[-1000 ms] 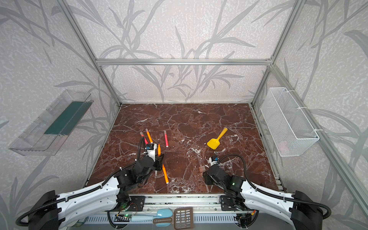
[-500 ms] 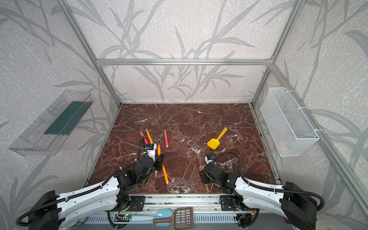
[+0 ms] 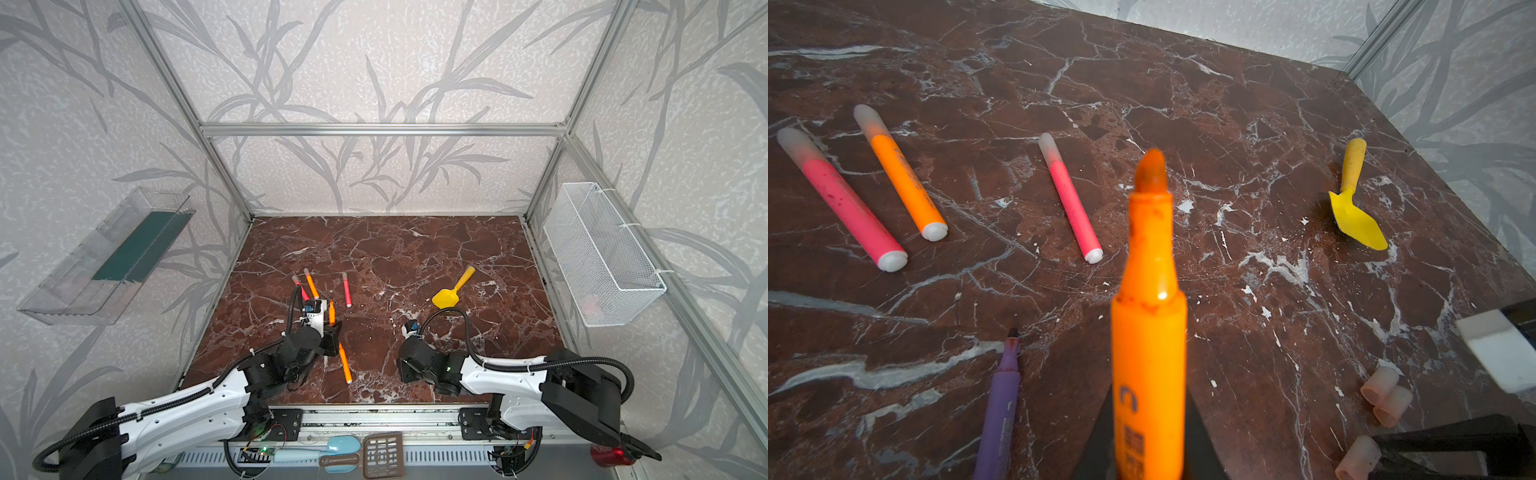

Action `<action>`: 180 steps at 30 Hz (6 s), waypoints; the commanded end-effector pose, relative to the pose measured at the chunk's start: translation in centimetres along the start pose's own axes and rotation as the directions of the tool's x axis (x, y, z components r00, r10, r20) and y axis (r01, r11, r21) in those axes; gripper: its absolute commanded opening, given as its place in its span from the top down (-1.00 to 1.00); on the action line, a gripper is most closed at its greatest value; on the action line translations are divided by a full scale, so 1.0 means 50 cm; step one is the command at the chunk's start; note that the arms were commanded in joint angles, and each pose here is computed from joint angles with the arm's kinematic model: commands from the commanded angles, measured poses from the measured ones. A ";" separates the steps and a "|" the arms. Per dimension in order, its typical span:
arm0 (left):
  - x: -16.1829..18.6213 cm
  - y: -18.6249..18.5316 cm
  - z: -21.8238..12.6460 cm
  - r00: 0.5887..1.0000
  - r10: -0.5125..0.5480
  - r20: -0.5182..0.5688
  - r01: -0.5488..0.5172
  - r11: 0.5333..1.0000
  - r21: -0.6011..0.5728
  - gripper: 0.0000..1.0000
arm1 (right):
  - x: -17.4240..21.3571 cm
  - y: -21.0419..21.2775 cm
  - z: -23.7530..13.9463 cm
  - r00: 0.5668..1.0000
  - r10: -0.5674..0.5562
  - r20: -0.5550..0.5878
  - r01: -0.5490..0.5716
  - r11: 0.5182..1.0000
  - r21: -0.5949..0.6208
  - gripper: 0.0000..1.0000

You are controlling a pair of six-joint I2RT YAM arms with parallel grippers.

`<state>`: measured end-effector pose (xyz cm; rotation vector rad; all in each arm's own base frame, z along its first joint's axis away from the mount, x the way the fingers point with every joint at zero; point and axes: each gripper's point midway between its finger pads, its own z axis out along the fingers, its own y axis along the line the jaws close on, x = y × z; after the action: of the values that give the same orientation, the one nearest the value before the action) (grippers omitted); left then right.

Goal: Insert the pens into the pen caps
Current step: 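Move the right gripper down to the pale caps while the left holds the marker, then lower the right gripper around a pale cap lying on the table, then close the right gripper on the pale cap and lift it, then carry the pale cap over the orange marker tip held by the left gripper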

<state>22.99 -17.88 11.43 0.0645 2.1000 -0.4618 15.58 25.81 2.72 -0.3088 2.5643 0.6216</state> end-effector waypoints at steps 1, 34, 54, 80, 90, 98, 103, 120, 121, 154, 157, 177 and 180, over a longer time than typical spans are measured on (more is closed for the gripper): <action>-0.001 0.014 -0.001 1.000 -0.015 0.016 0.015 0.999 -0.030 1.00 | -0.017 0.016 0.009 0.999 -0.037 0.021 0.036 0.999 0.009 0.31; -0.012 0.038 -0.018 0.999 0.005 0.051 -0.002 0.998 -0.068 1.00 | -0.128 0.146 0.051 0.984 -0.167 0.061 0.168 0.986 -0.007 0.11; -0.007 0.036 -0.018 0.999 -0.012 0.048 0.014 0.998 -0.054 1.00 | -0.050 0.111 0.016 0.993 -0.074 0.087 0.082 0.993 -0.090 -0.19; -0.014 0.047 -0.025 0.998 0.001 0.064 0.004 0.997 -0.076 1.00 | -0.083 0.138 0.115 0.981 -0.186 0.047 0.183 0.981 0.063 -0.12; -0.014 0.048 -0.028 0.998 -0.007 0.067 0.012 0.998 -0.069 1.00 | -0.077 0.111 0.141 0.966 -0.255 -0.035 0.257 0.948 0.188 0.16; -0.015 0.049 -0.029 0.997 -0.011 0.071 0.016 0.997 -0.070 1.00 | -0.079 0.109 0.149 0.961 -0.273 -0.046 0.276 0.937 0.212 0.26; -0.014 0.050 -0.029 0.998 -0.010 0.070 0.015 0.997 -0.071 1.00 | -0.076 0.103 0.156 0.958 -0.277 -0.074 0.287 0.927 0.242 0.36; -0.016 0.048 -0.035 0.996 -0.017 0.082 0.021 0.999 -0.049 1.00 | -0.076 0.106 0.139 0.971 -0.235 -0.047 0.240 0.946 0.219 0.78; -0.016 0.046 -0.035 0.997 -0.018 0.081 0.021 0.999 -0.043 1.00 | -0.082 0.108 0.130 0.972 -0.232 -0.031 0.233 0.949 0.213 0.79; -0.008 -0.270 -0.047 0.996 0.085 -0.018 -0.054 0.763 0.644 1.00 | -0.335 0.031 -0.352 0.649 0.167 0.742 0.094 0.951 -0.296 1.00; -0.006 -0.284 -0.052 0.995 0.100 -0.013 -0.066 0.743 0.666 1.00 | -0.342 0.056 -0.362 0.664 0.144 0.734 0.136 0.942 -0.308 1.00; 0.005 -0.321 -0.055 0.991 0.132 0.032 -0.117 0.706 0.698 1.00 | -0.367 0.173 -0.339 0.747 0.146 0.648 0.239 0.851 -0.468 1.00; 0.007 -0.322 -0.056 0.991 0.129 0.043 -0.122 0.700 0.704 1.00 | -0.365 0.176 -0.322 0.759 0.147 0.634 0.234 0.847 -0.477 1.00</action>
<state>16.75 -31.30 15.58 0.6511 1.8738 -1.1534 22.16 26.93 25.47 -0.2569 1.7309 1.1212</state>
